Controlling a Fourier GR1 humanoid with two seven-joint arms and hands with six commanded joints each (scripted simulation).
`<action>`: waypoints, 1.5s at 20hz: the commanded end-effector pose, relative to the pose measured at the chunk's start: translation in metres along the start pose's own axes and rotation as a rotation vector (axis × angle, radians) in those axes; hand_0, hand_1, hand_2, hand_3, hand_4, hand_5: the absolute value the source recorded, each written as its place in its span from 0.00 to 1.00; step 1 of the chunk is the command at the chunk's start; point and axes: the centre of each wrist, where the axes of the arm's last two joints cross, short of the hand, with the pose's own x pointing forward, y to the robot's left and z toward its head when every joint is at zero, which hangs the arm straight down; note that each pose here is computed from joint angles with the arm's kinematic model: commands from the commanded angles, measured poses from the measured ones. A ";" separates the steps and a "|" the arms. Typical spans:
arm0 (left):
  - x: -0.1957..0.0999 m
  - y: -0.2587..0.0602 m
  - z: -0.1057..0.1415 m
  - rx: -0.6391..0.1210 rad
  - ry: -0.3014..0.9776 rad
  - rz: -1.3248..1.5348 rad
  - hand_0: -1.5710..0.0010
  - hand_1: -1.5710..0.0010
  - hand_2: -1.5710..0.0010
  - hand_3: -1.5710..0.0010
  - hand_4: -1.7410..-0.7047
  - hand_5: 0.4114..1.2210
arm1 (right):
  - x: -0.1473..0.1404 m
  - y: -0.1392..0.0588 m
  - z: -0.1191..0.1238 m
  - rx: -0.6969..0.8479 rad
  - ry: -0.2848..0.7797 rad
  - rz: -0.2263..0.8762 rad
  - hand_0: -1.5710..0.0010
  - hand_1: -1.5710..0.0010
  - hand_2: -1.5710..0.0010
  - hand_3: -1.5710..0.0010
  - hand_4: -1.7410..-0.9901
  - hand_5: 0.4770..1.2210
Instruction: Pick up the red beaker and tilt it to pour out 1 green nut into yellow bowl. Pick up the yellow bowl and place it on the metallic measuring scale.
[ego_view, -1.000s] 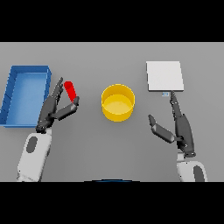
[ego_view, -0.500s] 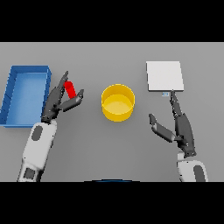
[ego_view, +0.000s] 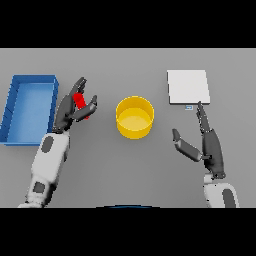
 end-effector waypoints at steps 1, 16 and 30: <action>0.000 -0.001 -0.002 0.014 0.000 0.016 0.82 0.79 0.77 0.81 0.28 0.46 | 0.000 0.000 0.002 0.002 0.003 0.004 1.00 1.00 1.00 1.00 0.64 0.22; 0.018 -0.013 -0.010 0.060 -0.065 0.023 0.03 0.03 0.03 0.04 0.06 0.88 | -0.002 0.002 0.003 -0.006 0.011 0.009 1.00 1.00 1.00 1.00 0.64 0.23; 0.090 -0.017 -0.019 -0.120 -0.096 -0.470 0.00 0.00 0.00 0.01 0.01 0.87 | 0.003 0.005 0.003 0.009 0.014 0.029 1.00 1.00 1.00 1.00 0.65 0.27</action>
